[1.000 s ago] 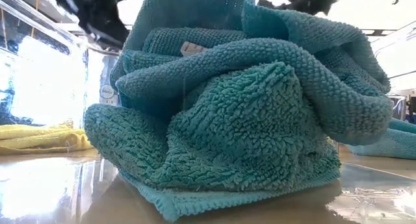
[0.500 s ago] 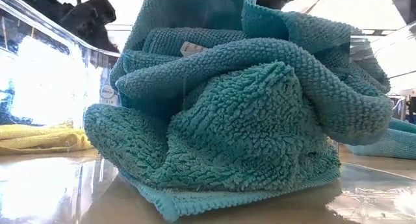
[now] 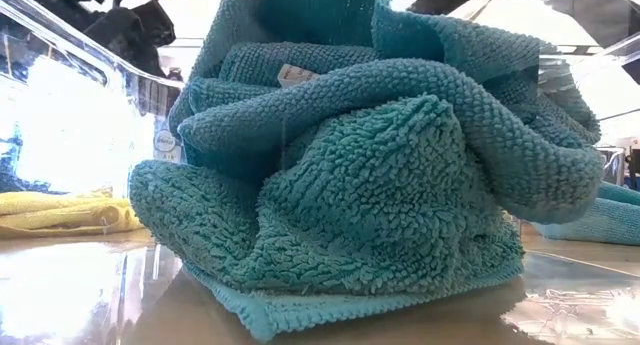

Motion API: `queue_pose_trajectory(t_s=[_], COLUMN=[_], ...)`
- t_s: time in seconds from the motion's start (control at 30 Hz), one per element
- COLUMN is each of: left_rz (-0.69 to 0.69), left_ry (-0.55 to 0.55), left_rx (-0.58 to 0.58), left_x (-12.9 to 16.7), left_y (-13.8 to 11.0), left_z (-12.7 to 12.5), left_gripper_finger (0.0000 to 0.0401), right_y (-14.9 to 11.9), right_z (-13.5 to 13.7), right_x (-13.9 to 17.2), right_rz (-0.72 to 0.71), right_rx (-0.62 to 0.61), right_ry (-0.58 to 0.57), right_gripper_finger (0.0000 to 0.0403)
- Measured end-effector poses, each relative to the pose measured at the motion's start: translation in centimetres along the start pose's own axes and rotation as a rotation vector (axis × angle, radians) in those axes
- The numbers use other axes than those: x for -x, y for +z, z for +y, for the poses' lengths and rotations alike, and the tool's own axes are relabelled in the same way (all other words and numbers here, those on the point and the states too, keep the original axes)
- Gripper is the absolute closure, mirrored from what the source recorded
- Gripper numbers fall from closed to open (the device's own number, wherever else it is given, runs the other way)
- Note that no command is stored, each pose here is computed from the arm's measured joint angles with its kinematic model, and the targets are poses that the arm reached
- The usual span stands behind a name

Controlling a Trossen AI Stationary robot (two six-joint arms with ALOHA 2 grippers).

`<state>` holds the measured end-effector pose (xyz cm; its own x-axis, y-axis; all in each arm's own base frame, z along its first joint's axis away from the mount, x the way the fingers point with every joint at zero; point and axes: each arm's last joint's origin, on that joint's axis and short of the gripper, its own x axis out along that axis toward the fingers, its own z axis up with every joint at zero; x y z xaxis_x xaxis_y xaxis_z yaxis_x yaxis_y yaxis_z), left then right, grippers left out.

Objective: Sort microfiber towel by color & place in baskets
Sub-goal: Put the yellow microfiber towel into the top transparent bin

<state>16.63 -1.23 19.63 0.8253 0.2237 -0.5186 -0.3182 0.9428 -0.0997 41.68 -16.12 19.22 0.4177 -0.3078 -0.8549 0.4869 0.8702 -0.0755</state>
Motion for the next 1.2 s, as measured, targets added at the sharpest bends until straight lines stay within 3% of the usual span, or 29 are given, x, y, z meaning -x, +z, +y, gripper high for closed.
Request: queue_pose_trajectory(t_s=[0.1, 0.3, 0.63, 0.97, 1.2], left_rz=[0.002, -0.028, -0.046, -0.085, -0.087], left_ry=[-0.008, -0.019, -0.024, -0.037, -0.038], left_rx=[0.006, 0.018, 0.014, 0.021, 0.021], left_x=[0.0, 0.0, 0.0, 0.0, 0.1], left_y=[0.0, 0.3, 0.5, 0.9, 0.9], left_z=[0.0, -0.1, -0.2, -0.3, -0.3], left_gripper_finger=[0.0302, 0.0302, 0.0302, 0.0302, 0.0302], right_y=[0.2, 0.9, 0.2, -5.6, -11.2], right_z=[0.0, -0.6, -2.2, -4.8, -6.6], right_x=[0.7, 4.9, 16.9, 27.3, 30.2], right_rz=[-0.012, -0.067, -0.182, -0.122, 0.015], right_rx=[0.034, 0.011, -0.023, -0.172, -0.354], right_ry=[0.014, 0.026, 0.017, -0.234, -0.463], right_gripper_finger=[0.0390, 0.0396, 0.0399, 0.0401, 0.0402])
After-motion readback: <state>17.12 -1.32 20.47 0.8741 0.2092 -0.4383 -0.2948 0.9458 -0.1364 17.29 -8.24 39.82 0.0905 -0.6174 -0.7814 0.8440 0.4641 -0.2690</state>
